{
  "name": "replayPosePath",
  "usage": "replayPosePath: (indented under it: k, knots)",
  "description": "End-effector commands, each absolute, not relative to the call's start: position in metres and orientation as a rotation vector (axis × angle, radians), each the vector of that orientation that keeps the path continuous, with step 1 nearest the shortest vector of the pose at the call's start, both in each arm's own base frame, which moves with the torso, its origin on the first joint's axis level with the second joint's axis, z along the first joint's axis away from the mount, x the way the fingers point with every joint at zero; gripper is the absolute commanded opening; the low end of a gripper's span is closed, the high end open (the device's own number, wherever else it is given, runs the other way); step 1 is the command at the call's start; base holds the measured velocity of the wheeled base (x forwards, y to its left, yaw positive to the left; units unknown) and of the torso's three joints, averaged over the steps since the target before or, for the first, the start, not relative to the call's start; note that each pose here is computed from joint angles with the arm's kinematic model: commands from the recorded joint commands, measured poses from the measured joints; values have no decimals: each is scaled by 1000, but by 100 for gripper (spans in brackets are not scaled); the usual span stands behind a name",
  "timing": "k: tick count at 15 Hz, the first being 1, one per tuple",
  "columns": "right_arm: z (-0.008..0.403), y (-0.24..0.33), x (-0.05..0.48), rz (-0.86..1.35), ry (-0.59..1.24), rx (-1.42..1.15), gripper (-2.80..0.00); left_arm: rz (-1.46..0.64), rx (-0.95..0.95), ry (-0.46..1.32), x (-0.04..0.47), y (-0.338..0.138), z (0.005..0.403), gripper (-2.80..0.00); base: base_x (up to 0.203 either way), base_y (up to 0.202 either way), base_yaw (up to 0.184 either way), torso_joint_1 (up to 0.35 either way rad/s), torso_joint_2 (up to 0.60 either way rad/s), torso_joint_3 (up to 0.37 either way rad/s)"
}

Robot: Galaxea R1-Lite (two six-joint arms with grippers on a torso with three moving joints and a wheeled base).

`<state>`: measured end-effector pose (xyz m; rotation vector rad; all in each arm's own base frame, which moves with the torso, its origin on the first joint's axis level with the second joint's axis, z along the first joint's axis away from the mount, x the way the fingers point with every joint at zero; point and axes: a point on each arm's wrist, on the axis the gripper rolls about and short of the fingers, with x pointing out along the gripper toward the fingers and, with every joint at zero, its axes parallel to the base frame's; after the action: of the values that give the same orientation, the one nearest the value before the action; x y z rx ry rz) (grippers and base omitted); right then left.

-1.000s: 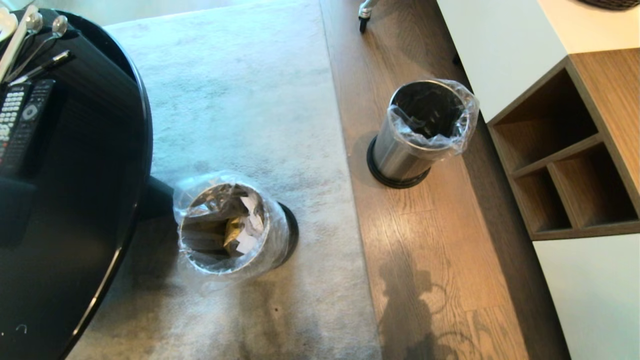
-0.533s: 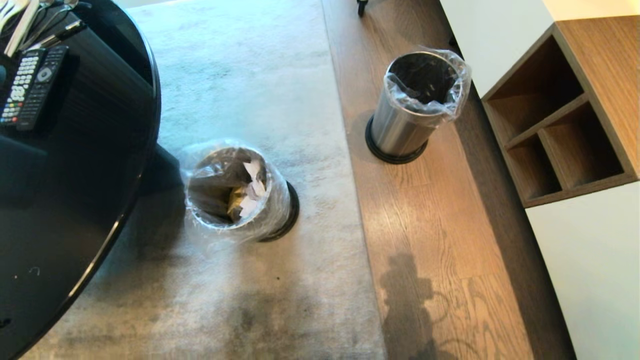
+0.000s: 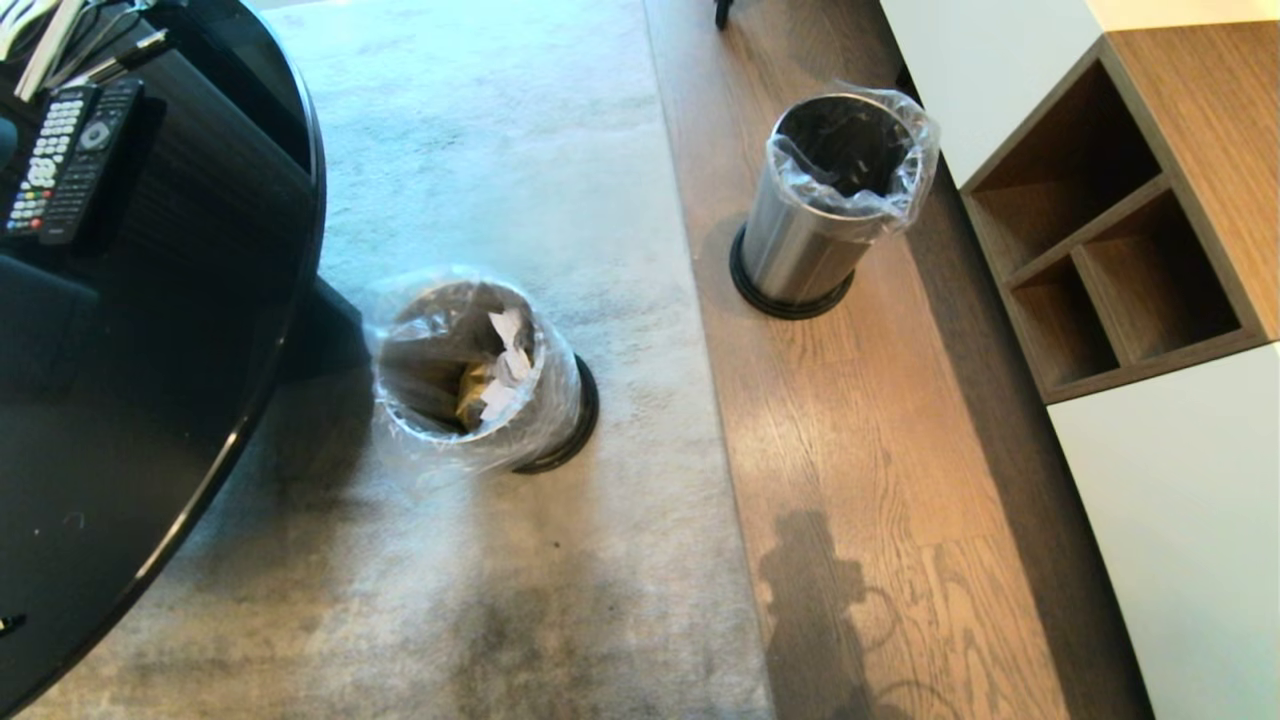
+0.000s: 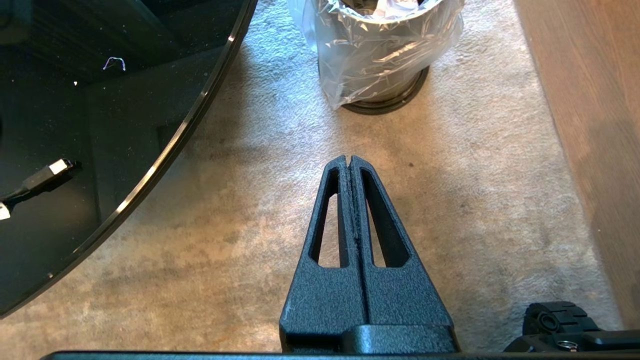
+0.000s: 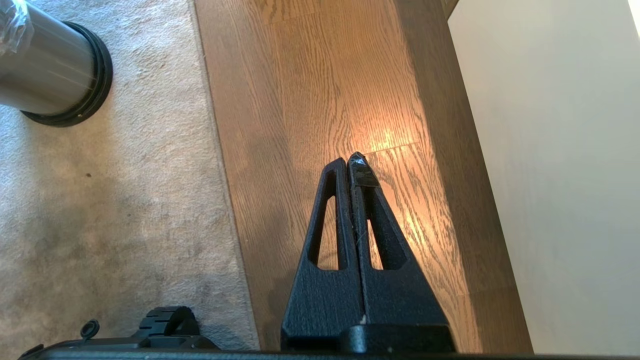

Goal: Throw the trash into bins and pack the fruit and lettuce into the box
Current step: Pick up the data cable

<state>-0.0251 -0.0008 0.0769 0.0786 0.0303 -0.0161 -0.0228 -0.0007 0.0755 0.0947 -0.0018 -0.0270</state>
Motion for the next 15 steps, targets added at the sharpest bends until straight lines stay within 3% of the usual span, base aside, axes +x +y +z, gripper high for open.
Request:
replayPosePath:
  k: [1,10,15]
  knots:
    - [77,-1,-25,-17,32,79,-280,-28,95,-1,-23,-1,76,-280,0,0,0,0,0,0]
    - [77,-1,-25,-17,32,79,-280,-26,92,0,-23,-1,76,-280,0,0,0,0,0,0]
    - [77,-1,-25,-15,32,79,-280,-27,92,-1,-23,-1,76,-280,0,163,2,2,3,1]
